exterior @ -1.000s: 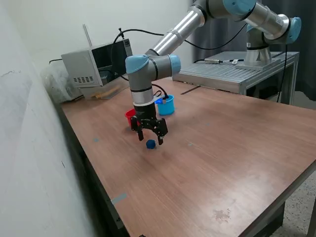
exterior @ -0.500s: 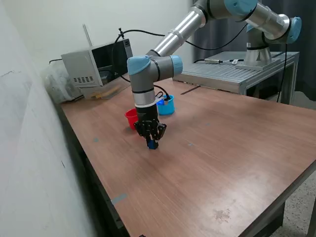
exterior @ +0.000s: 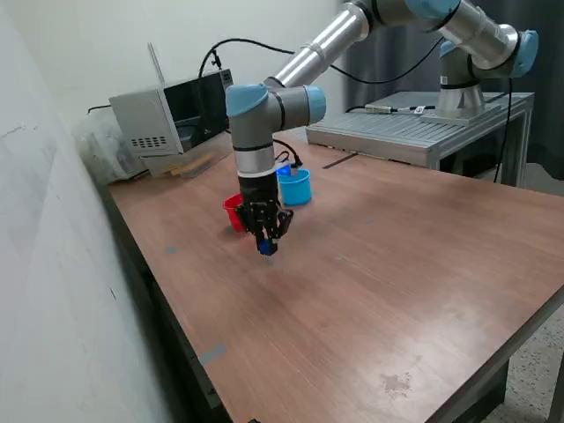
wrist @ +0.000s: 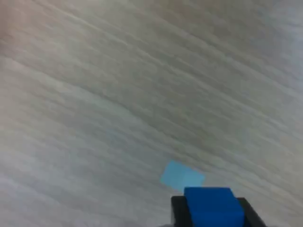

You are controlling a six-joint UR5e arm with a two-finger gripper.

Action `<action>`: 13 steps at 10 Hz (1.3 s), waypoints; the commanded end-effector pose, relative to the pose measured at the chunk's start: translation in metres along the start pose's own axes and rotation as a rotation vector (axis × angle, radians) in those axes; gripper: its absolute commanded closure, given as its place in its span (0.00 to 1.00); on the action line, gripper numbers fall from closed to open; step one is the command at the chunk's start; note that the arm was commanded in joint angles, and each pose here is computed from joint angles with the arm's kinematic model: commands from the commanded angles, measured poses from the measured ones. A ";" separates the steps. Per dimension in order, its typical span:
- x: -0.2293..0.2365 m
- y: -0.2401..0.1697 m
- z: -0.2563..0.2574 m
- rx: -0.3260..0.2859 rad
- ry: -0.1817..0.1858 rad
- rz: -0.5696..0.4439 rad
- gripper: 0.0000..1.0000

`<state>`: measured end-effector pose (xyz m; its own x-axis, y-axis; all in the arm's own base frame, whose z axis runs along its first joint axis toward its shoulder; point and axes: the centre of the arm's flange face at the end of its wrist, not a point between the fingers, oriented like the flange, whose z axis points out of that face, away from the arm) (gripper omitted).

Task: Place red objects in the red bin, and blue objects in the blue bin.

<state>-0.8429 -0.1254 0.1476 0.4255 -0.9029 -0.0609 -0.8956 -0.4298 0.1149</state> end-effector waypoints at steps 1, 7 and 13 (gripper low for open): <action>0.013 -0.025 -0.050 0.005 0.001 -0.001 1.00; 0.044 -0.121 -0.133 0.064 -0.005 0.012 1.00; -0.091 -0.212 -0.120 0.128 -0.014 0.242 1.00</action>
<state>-0.6802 0.0117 0.2503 0.2454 -0.9674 -0.0628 -0.9692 -0.2463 0.0067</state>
